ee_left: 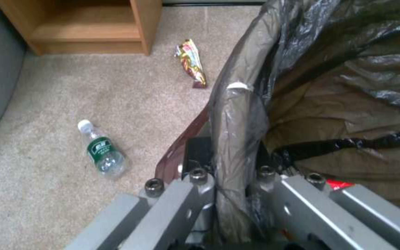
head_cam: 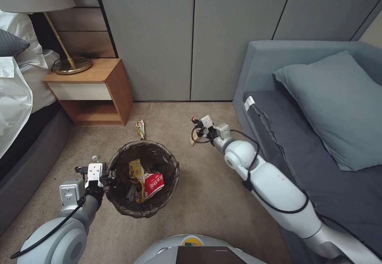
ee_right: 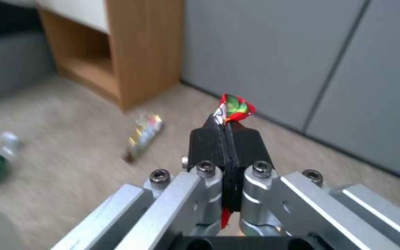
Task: Pick up the trash bin, then pick up the garbage from the floor and place it into the trash bin.
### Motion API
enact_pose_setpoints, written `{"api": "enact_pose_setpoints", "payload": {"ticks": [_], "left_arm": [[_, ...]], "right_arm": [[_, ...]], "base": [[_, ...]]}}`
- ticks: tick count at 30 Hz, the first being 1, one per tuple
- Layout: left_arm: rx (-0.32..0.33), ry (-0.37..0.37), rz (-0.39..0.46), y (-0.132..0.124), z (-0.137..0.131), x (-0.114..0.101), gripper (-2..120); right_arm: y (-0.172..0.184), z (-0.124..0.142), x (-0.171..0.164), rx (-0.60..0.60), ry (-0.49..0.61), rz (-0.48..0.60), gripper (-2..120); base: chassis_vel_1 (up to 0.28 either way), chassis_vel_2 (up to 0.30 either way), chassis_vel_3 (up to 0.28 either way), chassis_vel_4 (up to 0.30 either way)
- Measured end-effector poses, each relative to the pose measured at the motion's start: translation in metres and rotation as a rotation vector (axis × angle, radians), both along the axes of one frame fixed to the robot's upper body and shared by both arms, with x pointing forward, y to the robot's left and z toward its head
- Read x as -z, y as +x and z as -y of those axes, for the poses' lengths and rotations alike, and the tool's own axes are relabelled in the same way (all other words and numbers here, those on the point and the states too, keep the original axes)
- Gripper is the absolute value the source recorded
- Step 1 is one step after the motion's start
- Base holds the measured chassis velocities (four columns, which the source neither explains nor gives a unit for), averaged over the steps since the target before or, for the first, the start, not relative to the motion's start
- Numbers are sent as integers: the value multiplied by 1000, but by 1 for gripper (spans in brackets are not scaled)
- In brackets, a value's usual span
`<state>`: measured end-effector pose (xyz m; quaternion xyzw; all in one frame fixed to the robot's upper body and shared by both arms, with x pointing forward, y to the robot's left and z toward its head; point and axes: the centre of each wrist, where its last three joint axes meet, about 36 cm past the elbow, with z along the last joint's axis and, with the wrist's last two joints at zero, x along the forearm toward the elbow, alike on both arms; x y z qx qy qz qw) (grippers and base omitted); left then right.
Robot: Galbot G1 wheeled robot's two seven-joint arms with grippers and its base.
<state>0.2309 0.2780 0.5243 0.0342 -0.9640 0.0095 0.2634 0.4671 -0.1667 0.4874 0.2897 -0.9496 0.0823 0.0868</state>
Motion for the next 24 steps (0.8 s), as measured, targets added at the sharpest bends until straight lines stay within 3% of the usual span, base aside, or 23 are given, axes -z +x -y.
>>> {"api": "enact_pose_setpoints", "payload": {"ticks": [3,4,13,24], "left_arm": [[0,-1,-1,0,0,0,2],[-1,0,-2,-1,1,1,2],[-4,-3,-2,-1,1,1,2],[0,0,2,0,1,0,2]], "right_arm": [[-5,-1,-14,-22,18,14,0],[-13,-3,-41,-70,50,40,0],[-43,-22,-105,-292,160,27,0],[-74,-60,-99,-484,98,-34,0]], "base": [[0,0,0,0],[0,0,0,0],[0,0,0,0],[0,0,0,0]]}}
